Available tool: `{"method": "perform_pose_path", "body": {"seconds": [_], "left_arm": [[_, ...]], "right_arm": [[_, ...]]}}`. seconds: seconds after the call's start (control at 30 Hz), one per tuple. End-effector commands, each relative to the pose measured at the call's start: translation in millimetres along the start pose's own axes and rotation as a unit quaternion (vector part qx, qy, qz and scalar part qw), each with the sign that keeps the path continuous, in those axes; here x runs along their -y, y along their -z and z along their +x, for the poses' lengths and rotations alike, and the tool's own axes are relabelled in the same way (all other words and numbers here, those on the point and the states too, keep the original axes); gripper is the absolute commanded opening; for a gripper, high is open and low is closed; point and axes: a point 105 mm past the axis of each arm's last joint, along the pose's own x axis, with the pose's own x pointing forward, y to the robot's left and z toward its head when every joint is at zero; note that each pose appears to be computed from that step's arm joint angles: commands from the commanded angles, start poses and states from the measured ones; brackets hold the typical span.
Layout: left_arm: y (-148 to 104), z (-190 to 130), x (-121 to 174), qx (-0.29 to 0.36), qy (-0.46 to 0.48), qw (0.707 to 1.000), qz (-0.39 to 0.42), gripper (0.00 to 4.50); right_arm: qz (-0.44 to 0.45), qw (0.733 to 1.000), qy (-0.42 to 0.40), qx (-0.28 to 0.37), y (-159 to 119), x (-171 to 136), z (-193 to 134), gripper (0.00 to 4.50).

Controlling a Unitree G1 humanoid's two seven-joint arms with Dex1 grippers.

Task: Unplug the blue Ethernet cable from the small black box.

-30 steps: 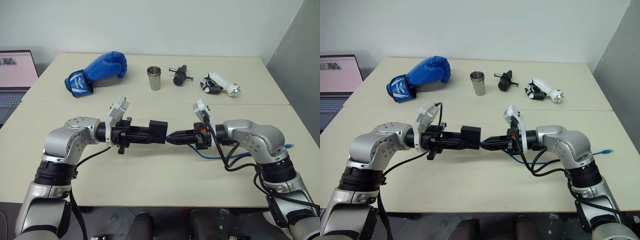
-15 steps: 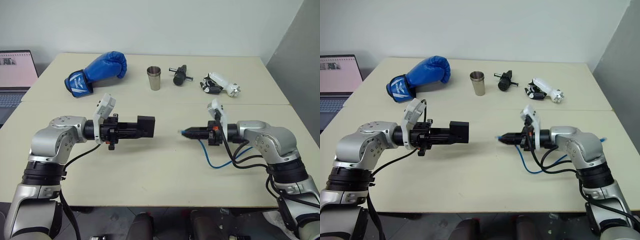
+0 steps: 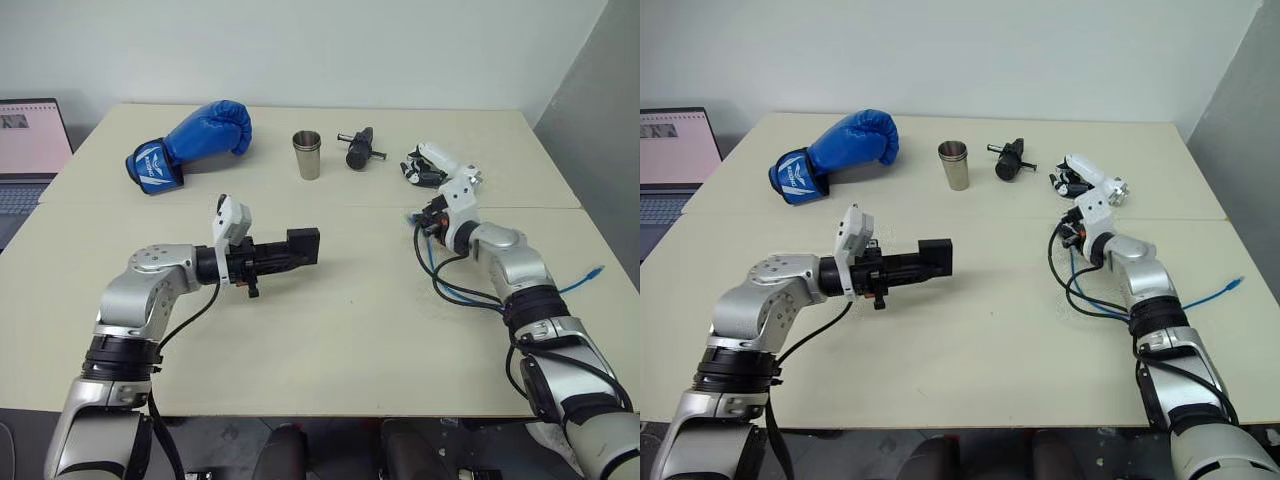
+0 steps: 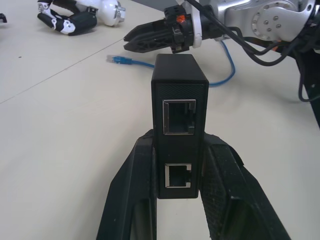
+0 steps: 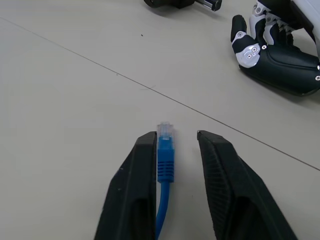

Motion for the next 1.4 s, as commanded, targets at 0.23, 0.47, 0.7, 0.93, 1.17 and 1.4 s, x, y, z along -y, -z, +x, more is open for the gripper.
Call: {"method": "perform_pose_path", "body": {"seconds": [0.23, 0.47, 0.7, 0.93, 1.17, 1.4], "left_arm": [[-19.4, -5.3, -28.9, 0.053, -0.123, 0.989, 0.059, 0.79], [-12.4, -33.8, -85.7, 0.070, -0.340, 0.933, 0.098, 0.79], [24.5, -56.6, -106.8, 0.051, -0.456, 0.884, 0.089, 0.79], [66.4, -68.0, -104.2, 0.041, -0.497, 0.867, 0.009, 0.79], [79.3, -72.4, -104.2, 0.047, -0.502, 0.862, -0.046, 1.64], [77.1, -75.9, -105.0, 0.053, -0.505, 0.860, -0.051, 3.07]], "right_arm": [[-0.051, 0.988, -0.115, 0.089, -50.8, -30.6, -28.1, 3.71], [-0.102, 0.945, -0.297, 0.095, -62.3, -111.0, -63.3, 4.14], [-0.111, 0.930, -0.342, 0.080, -59.9, -144.7, -65.4, 4.14], [-0.117, 0.925, -0.354, 0.074, -57.2, -153.1, -65.1, 4.14], [-0.121, 0.922, -0.360, 0.072, -56.6, -155.2, -65.0, 4.14], [-0.124, 0.921, -0.362, 0.072, -56.4, -155.2, -64.7, 4.14]]}}
